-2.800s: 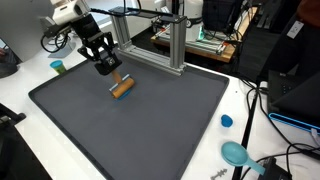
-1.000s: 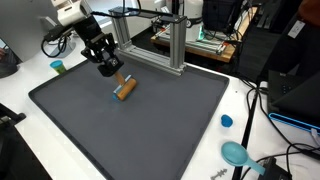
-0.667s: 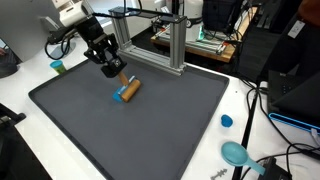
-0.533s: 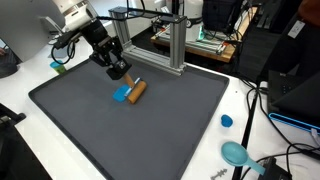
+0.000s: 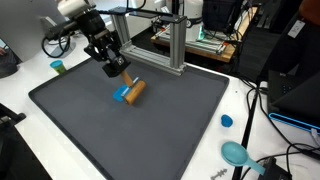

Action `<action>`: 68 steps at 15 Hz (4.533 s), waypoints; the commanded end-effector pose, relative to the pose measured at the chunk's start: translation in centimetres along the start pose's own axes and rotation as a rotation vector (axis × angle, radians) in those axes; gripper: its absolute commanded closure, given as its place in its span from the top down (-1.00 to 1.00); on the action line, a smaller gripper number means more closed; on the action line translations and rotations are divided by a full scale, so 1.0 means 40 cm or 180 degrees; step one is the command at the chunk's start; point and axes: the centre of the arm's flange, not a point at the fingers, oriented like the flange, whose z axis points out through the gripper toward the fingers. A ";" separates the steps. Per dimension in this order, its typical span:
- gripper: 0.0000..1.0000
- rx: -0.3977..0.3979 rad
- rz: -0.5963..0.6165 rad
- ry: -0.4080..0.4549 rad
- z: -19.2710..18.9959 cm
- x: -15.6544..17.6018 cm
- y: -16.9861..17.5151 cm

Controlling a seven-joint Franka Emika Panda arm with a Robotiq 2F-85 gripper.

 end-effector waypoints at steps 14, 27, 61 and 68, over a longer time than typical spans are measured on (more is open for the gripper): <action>-0.57 -0.0362 0.1187 -0.1046 -0.280 0.159 -0.194; -0.57 -0.0212 0.1554 -0.0540 -0.451 0.271 -0.295; -0.57 -0.0687 0.4882 -0.0649 -0.289 0.309 -0.437; -0.57 -0.0975 0.5194 -0.0931 -0.323 0.302 -0.563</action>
